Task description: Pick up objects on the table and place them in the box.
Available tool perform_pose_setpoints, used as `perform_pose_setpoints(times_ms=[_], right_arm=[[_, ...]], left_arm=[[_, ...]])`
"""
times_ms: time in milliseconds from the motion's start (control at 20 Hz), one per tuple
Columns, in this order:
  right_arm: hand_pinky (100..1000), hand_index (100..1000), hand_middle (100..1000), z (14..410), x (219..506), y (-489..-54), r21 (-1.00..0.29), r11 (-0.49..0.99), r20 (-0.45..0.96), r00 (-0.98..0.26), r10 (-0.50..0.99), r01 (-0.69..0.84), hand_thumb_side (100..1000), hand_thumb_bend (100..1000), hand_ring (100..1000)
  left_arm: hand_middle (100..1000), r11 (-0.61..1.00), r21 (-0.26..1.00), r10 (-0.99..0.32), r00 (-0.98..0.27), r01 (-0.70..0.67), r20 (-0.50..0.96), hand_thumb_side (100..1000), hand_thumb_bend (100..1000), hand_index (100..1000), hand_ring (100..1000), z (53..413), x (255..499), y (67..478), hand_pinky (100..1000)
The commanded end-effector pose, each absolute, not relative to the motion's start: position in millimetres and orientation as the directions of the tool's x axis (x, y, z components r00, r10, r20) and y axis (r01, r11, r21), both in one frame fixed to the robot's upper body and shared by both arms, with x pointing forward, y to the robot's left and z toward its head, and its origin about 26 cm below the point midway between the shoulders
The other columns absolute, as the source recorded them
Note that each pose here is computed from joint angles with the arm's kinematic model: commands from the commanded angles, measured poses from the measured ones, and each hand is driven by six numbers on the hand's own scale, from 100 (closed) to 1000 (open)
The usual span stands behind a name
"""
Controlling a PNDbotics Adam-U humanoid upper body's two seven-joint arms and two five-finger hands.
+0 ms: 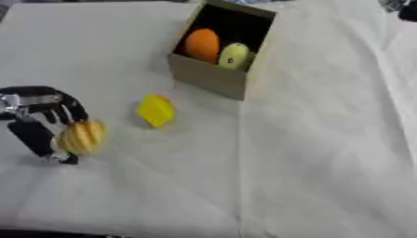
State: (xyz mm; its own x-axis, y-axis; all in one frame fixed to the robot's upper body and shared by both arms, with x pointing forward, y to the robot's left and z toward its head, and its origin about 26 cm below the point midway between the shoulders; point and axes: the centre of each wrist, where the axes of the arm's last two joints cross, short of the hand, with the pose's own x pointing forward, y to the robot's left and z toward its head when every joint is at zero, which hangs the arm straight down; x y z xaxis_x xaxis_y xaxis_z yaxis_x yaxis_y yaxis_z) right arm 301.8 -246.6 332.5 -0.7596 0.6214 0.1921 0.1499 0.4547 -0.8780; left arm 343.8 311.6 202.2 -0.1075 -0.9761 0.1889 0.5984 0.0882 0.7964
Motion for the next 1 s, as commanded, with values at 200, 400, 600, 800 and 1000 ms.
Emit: perform_pose_setpoints(times_ms=[200,400,600,800,1000], right_arm=[[892,796,680,341,297,-249,-0.867,0.467,0.180,-0.764,0.620,0.174,442,100,736],[892,795,678,340,297,-249,-0.863,0.475,0.191,-0.761,0.620,0.171,458,100,733],[892,794,677,339,297,-251,-0.860,0.482,0.202,-0.757,0.622,0.167,475,100,728],[892,792,673,338,297,-252,-0.854,0.494,0.215,-0.757,0.617,0.161,496,100,724],[892,793,670,337,297,-252,-0.849,0.505,0.227,-0.757,0.612,0.153,508,100,722]], left_arm=[[730,0.058,0.831,-0.986,-0.100,0.554,0.136,202,546,793,759,210,352,318,785],[688,0.052,0.838,-0.986,-0.107,0.543,0.130,220,505,762,723,207,357,313,757],[641,0.046,0.850,-0.986,-0.113,0.525,0.122,191,342,717,682,206,361,309,724],[601,0.009,0.873,-0.988,-0.131,0.488,0.083,100,306,673,640,208,363,306,690],[562,-0.035,0.886,-0.987,-0.157,0.462,0.043,100,327,636,599,209,364,304,664]])
